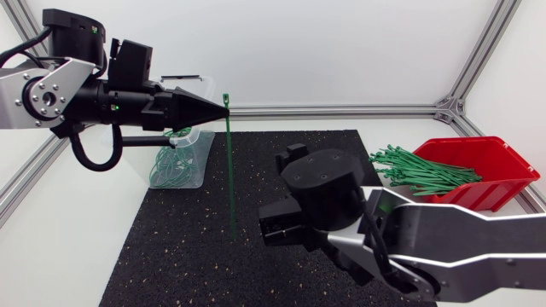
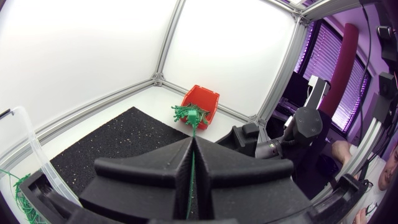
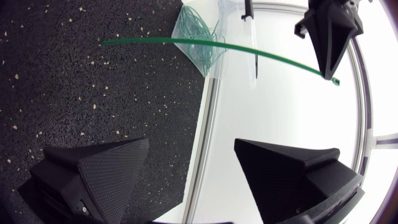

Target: Take a green cable tie from the red box, thread the tail through the head to close it, then place it in the transparent bin on the left.

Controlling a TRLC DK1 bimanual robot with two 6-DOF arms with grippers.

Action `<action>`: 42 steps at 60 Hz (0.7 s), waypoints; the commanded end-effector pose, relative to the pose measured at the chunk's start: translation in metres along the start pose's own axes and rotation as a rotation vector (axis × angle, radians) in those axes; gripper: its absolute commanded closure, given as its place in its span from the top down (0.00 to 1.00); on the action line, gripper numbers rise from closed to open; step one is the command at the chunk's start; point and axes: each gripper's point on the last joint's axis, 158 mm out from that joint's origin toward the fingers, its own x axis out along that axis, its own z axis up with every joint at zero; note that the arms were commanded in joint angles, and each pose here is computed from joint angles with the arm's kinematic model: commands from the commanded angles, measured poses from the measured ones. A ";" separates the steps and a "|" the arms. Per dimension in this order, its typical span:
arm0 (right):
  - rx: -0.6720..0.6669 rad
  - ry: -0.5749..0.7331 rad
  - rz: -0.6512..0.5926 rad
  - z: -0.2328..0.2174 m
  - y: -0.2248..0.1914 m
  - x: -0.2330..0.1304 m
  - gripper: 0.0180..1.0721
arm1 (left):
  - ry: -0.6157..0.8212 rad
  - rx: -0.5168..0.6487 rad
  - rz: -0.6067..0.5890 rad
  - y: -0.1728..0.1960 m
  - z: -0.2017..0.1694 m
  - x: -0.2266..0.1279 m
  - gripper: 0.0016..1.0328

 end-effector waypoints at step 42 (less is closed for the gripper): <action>-0.300 -0.198 -0.128 0.072 0.018 0.011 0.90 | 0.110 -0.270 0.012 0.053 0.007 0.004 0.03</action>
